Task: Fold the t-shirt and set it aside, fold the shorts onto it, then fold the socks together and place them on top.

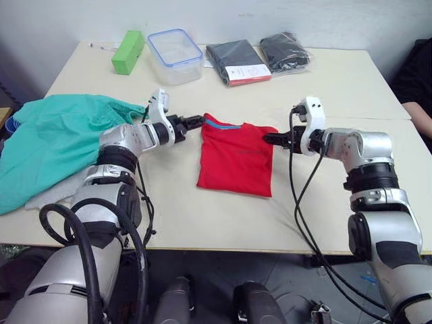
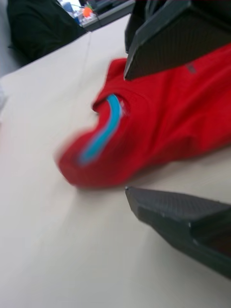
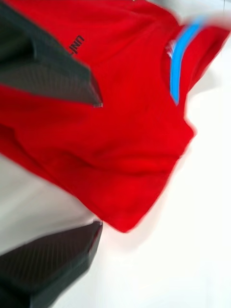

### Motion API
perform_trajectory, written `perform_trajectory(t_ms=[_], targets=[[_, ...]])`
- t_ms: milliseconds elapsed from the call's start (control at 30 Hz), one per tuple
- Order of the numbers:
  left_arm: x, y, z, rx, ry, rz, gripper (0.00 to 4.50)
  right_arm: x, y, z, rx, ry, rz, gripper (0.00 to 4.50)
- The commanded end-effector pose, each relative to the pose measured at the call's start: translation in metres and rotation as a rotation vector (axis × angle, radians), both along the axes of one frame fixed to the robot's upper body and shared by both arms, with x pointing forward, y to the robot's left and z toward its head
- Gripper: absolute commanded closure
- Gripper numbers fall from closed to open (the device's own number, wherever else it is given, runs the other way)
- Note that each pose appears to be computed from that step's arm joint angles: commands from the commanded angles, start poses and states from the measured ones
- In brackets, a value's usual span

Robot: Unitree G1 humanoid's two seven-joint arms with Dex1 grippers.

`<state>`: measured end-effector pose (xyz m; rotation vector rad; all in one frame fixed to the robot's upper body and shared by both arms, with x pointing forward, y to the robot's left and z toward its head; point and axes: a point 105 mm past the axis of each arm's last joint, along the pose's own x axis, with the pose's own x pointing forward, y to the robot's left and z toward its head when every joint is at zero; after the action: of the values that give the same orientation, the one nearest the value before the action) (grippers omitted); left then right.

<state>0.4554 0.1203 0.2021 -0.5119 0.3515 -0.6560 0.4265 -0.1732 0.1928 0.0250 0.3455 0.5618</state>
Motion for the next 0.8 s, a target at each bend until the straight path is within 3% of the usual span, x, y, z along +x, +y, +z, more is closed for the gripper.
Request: perform_trajectory(t_ms=[33,167,267,333,467,533,767,800], targets=[[-0.009,0.001,0.031,0.141,-0.234,-0.144,0.71,-0.025,0.009,0.034,-0.13,-0.232,0.155,0.05],[-0.051,-0.004,0.02,0.449,-0.502,-0.449,0.71,-0.065,0.019,0.033,-0.28,-0.357,0.334,0.05],[-0.103,-0.007,-0.01,0.727,-0.691,-0.743,0.71,-0.104,0.03,0.016,-0.473,-0.451,0.527,0.05],[-0.118,-0.008,-0.029,0.846,-0.741,-0.828,0.71,-0.122,0.037,0.001,-0.567,-0.487,0.629,0.05],[-0.125,-0.012,-0.05,0.958,-0.803,-0.885,0.71,-0.137,0.048,-0.025,-0.677,-0.542,0.746,0.05],[-0.124,-0.017,-0.052,0.964,-0.823,-0.875,0.71,-0.136,0.052,-0.036,-0.756,-0.587,0.782,0.05],[-0.106,-0.025,-0.058,1.036,-0.879,-0.786,0.71,-0.107,0.051,-0.059,-0.972,-0.689,0.754,0.05],[-0.105,-0.025,-0.062,1.044,-0.872,-0.793,0.9,-0.102,0.048,-0.062,-0.983,-0.675,0.741,0.22]])
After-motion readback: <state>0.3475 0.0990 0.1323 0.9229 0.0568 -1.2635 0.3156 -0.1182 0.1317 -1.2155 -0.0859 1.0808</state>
